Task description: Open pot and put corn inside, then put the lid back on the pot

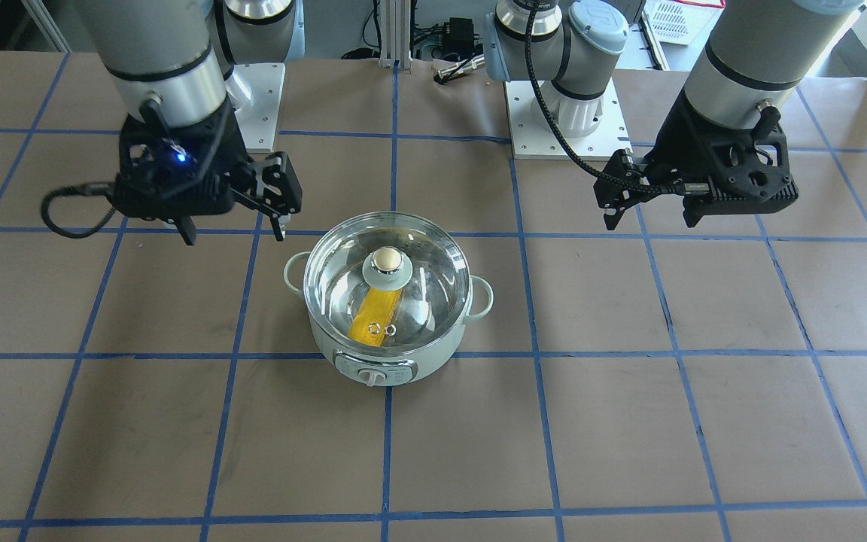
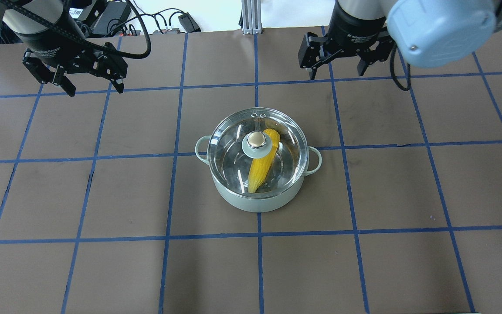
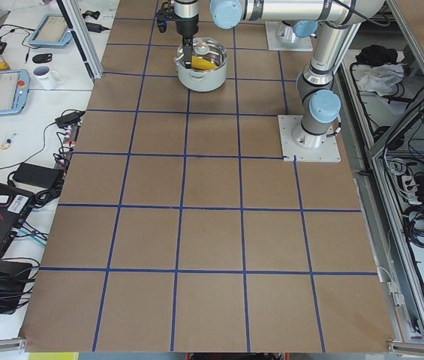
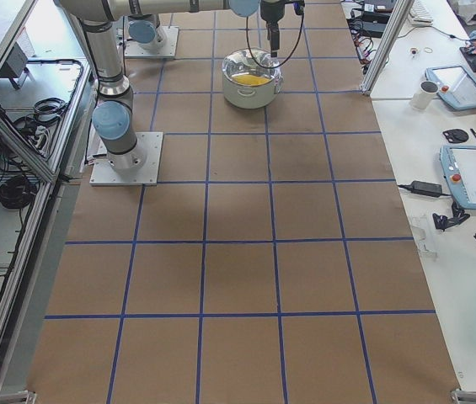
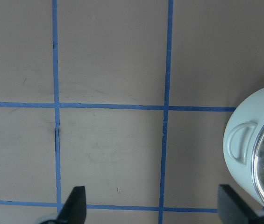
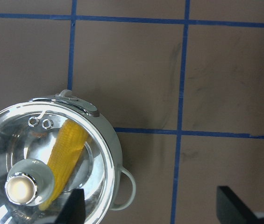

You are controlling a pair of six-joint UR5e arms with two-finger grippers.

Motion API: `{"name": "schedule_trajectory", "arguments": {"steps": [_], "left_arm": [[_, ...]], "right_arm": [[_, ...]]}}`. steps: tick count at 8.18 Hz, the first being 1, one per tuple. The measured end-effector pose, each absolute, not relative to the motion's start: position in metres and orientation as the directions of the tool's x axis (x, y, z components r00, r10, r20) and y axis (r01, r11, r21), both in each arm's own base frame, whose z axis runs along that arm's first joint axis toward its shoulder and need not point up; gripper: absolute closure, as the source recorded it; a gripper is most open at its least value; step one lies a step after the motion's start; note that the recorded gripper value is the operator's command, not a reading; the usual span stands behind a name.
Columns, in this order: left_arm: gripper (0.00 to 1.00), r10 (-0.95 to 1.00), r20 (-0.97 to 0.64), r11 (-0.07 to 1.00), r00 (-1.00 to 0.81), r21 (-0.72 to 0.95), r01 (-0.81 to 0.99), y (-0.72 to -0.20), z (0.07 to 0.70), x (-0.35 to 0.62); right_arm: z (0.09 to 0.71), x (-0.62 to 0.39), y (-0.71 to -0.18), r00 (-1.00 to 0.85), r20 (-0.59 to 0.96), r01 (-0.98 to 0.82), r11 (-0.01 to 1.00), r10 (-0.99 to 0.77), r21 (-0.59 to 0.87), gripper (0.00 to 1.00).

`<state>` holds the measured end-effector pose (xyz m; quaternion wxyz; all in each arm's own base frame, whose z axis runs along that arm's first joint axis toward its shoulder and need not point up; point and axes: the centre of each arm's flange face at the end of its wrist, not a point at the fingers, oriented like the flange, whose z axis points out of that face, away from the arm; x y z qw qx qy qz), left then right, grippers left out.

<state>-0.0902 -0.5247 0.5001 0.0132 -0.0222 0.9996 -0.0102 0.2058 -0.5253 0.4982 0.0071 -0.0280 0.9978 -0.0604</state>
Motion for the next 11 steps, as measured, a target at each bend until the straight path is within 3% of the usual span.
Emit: {"name": "schedule_trajectory", "arguments": {"steps": [3,11], "left_arm": [[0.0,-0.042,-0.021,0.999,-0.999,-0.033,-0.041,-0.526,0.504,-0.09],[0.0,-0.046,-0.031,0.992,-0.998,-0.117,-0.042,-0.535,0.509,-0.088]], "right_arm": [[0.532,0.186,-0.498,-0.991,0.047,-0.129,0.98,-0.124,-0.153,0.0],[0.534,0.149,-0.509,-0.992,0.004,-0.128,0.979,-0.129,-0.158,0.0]]}}
